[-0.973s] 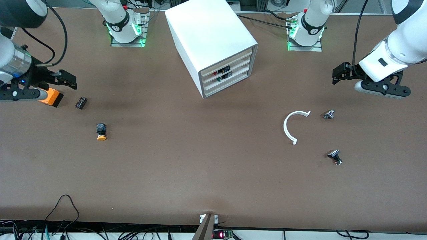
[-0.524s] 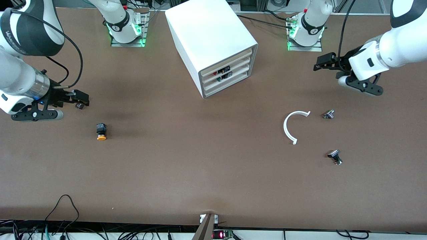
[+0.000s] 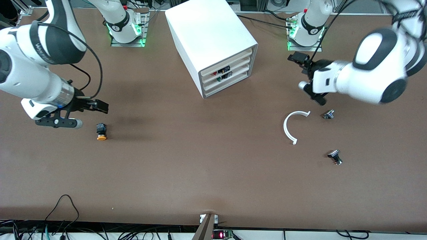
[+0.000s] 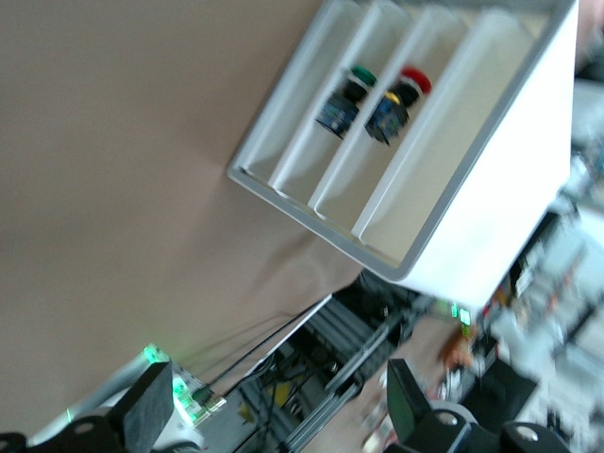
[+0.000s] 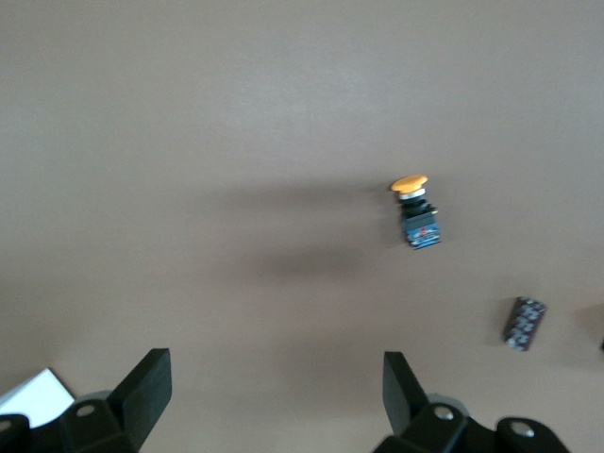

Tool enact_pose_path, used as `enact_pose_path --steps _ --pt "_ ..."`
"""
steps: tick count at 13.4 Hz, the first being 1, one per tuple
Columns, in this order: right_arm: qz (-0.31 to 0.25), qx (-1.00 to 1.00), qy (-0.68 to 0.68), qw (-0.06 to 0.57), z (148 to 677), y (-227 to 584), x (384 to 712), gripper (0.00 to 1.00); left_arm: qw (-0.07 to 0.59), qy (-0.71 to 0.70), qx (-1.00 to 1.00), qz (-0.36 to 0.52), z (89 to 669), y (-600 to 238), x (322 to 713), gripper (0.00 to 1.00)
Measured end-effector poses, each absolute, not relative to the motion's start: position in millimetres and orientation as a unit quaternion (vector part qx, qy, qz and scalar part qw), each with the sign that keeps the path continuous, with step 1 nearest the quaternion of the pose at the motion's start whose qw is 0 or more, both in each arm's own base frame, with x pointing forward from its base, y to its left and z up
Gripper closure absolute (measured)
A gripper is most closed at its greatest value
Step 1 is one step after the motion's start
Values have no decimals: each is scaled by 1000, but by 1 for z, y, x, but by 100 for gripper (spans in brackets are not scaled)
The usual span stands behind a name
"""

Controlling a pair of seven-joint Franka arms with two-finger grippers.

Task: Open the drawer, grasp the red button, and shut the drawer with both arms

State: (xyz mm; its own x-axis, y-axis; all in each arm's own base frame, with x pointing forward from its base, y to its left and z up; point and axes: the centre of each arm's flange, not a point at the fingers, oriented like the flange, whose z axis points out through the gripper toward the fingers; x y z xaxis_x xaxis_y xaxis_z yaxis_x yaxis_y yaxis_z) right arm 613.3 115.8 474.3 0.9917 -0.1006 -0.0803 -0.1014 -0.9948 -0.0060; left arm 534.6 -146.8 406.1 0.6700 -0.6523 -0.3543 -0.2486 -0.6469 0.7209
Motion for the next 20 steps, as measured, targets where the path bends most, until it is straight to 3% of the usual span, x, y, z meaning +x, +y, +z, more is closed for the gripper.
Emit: enact_pose_path --steps 2,6,11,15,20 --pt "38 -997 70 4 471 138 611 0 365 -288 828 -314 357 -150 543 0" --pt "31 -993 112 3 472 189 600 0 375 -315 827 -277 340 -189 541 0" --pt "9 -989 148 13 476 245 586 0 388 -313 846 -187 302 -246 485 6" --pt "-4 -983 182 25 469 288 576 0 427 -289 846 -135 275 -263 447 3" --pt "11 -983 184 15 445 302 574 1 429 -291 845 -135 256 -266 425 5"
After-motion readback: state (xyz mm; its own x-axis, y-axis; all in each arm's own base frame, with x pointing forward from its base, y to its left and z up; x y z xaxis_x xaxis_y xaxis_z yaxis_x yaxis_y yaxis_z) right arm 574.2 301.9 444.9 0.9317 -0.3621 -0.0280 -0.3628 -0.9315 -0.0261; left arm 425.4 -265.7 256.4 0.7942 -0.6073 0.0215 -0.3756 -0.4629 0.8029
